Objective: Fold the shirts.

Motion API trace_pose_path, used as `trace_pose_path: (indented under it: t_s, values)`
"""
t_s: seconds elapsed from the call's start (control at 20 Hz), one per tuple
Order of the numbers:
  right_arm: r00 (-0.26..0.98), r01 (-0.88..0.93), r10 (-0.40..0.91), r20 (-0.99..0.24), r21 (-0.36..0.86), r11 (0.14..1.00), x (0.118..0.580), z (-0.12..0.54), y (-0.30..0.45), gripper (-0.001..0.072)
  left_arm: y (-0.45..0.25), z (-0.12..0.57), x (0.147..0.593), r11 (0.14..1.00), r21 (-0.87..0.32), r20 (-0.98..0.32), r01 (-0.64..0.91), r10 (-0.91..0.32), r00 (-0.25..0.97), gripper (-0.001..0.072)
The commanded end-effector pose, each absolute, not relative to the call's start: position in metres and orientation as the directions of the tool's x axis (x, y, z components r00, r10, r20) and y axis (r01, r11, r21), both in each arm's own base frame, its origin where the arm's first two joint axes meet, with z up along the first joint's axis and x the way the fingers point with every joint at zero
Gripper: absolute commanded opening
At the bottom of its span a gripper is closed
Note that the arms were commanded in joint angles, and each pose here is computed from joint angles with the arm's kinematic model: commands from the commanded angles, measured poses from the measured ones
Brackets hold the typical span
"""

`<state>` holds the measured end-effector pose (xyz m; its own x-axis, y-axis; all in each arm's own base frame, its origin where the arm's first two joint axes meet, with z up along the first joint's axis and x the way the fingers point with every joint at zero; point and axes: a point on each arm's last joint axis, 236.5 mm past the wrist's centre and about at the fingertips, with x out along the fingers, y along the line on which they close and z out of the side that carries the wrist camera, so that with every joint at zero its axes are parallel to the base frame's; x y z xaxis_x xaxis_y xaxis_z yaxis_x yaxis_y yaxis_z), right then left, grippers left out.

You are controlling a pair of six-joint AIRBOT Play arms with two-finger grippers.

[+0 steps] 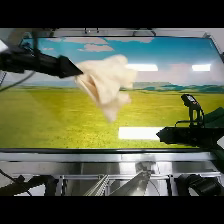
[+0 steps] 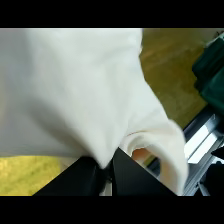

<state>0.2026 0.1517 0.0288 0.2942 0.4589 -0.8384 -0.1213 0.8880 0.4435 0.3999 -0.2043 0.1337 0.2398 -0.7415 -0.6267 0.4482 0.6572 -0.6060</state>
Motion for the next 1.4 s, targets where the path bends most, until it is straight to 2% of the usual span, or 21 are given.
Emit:
trace_pose_path:
  t_s: [0.0, 0.05, 0.15, 0.2, 0.35, 0.4, 0.45, 0.5, 0.65, 0.8, 0.9, 1.1, 1.25, 1.35]
  values:
    - [0.293, -0.122, 0.459, -0.839, 0.443, 0.888, 0.202, 0.028, 0.152, 0.0019, -0.233, 0.061, 0.381, 0.677, -0.625, -0.672, 0.389, -0.720, 0.173, 0.0014]
    - [0.293, -0.122, 0.459, -0.839, 0.443, 0.888, 0.202, 0.029, 0.152, 0.0019, -0.234, 0.046, 0.377, 0.678, -0.626, -0.683, 0.385, -0.715, 0.149, 0.0086]
    - [0.293, -0.122, 0.459, -0.839, 0.443, 0.888, 0.202, 0.029, 0.152, 0.0019, -0.232, 0.033, 0.370, 0.672, -0.643, -0.693, 0.368, -0.715, 0.095, 0.0678]
    - [0.293, -0.122, 0.459, -0.839, 0.444, 0.888, 0.202, 0.029, 0.152, 0.0019, -0.228, 0.038, 0.365, 0.657, -0.656, -0.692, 0.371, -0.720, 0.053, 0.0720]
    - [0.293, -0.122, 0.459, -0.839, 0.443, 0.888, 0.202, 0.029, 0.152, 0.0019, -0.199, 0.068, 0.360, 0.623, -0.684, -0.680, 0.380, -0.733, -0.022, 0.0720]
    - [0.293, -0.122, 0.459, -0.839, 0.443, 0.888, 0.202, 0.029, 0.152, 0.0019, -0.186, 0.076, 0.361, 0.625, -0.688, -0.678, 0.368, -0.735, -0.019, 0.0699]
    - [0.293, -0.122, 0.459, -0.839, 0.443, 0.888, 0.202, 0.028, 0.152, 0.0019, -0.172, 0.080, 0.361, 0.638, -0.688, -0.681, 0.346, -0.732, -0.007, 0.0639]
    - [0.294, -0.122, 0.459, -0.838, 0.444, 0.888, 0.203, 0.029, 0.152, 0.0019, -0.156, 0.078, 0.357, 0.663, -0.677, -0.699, 0.320, -0.716, 0.005, 0.0634]
    - [0.379, -0.125, 0.469, -0.798, 0.459, 0.880, 0.223, 0.038, 0.154, 0.0019, -0.116, 0.044, 0.317, 0.751, -0.630, -0.767, 0.197, -0.642, -0.003, 0.0636]
    - [0.478, -0.133, 0.477, -0.738, 0.475, 0.870, 0.246, 0.052, 0.156, 0.0019, -0.106, 0.007, 0.280, 0.782, -0.618, -0.784, 0.085, -0.621, 0.015, 0.0635]
    - [0.556, -0.143, 0.478, -0.680, 0.488, 0.861, 0.265, 0.066, 0.156, 0.0020, -0.103, -0.025, 0.268, 0.803, -0.596, -0.801, 0.001, -0.594, 0.072, 0.0635]
    - [0.584, -0.121, 0.478, -0.656, 0.512, 0.850, 0.276, 0.069, 0.157, 0.0020, -0.098, -0.069, 0.259, 0.816, -0.569, -0.822, -0.103, -0.560, 0.103, 0.0635]
    - [0.496, -0.051, 0.468, -0.731, 0.513, 0.857, 0.298, 0.029, 0.158, 0.0020, -0.111, -0.087, 0.248, 0.816, -0.569, -0.822, -0.107, -0.570, 0.022, 0.0636]
    - [0.388, -0.101, 0.547, -0.741, 0.556, 0.825, 0.311, 0.003, 0.188, 0.0019, -0.125, -0.099, 0.240, 0.823, -0.562, -0.823, -0.080, -0.566, -0.038, 0.0636]
